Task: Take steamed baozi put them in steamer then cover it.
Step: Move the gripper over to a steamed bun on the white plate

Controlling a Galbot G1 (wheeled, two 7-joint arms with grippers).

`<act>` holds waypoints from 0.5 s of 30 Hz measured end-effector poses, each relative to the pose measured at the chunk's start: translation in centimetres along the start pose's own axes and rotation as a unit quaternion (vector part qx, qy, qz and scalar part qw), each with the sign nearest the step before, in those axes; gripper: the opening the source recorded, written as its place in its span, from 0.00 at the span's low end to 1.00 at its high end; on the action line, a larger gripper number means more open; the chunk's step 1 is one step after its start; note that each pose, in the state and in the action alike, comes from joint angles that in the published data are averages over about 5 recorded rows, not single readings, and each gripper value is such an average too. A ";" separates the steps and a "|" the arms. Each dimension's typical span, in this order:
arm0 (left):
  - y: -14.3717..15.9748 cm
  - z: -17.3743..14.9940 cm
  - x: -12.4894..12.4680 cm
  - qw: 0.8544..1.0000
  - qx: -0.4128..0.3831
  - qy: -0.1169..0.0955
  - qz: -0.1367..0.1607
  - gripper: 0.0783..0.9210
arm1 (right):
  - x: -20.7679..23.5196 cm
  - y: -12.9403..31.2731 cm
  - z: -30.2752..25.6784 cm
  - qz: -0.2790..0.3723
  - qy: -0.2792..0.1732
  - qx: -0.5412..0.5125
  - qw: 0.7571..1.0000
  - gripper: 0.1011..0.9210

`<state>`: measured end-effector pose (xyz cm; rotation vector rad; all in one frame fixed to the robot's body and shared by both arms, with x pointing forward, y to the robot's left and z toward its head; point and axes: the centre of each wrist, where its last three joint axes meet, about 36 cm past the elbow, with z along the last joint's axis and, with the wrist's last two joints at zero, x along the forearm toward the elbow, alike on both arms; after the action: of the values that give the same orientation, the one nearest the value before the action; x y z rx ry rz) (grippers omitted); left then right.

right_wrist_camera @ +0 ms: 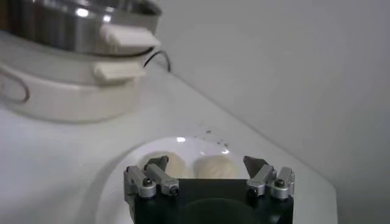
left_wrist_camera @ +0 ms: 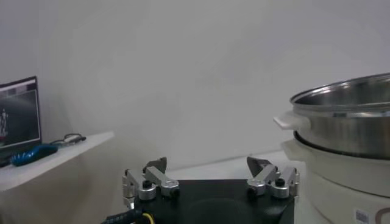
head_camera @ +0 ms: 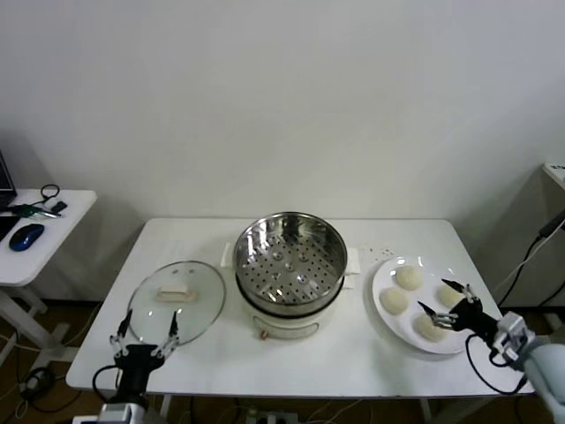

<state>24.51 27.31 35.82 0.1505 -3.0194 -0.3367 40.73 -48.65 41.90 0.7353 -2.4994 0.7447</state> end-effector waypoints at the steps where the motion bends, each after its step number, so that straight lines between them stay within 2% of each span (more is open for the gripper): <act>1: 0.0 0.0 0.1 1.000 0.002 0.002 0.000 0.88 | -0.2 -1.1 -0.4 -0.011 0.010 0.015 1.000 0.88; 8: -0.2 0.1 0.1 1.000 0.012 0.009 -0.001 0.88 | -1.9 -7.5 -3.4 -0.088 0.078 0.114 0.987 0.88; 15: -0.4 0.4 -0.2 1.000 0.016 0.019 -0.004 0.88 | -5.1 -11.0 -6.5 -0.164 0.142 0.187 0.958 0.88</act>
<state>24.73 27.04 35.36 0.1709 -2.9892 -0.2819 52.72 -50.80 48.20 1.0573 -1.9365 1.1200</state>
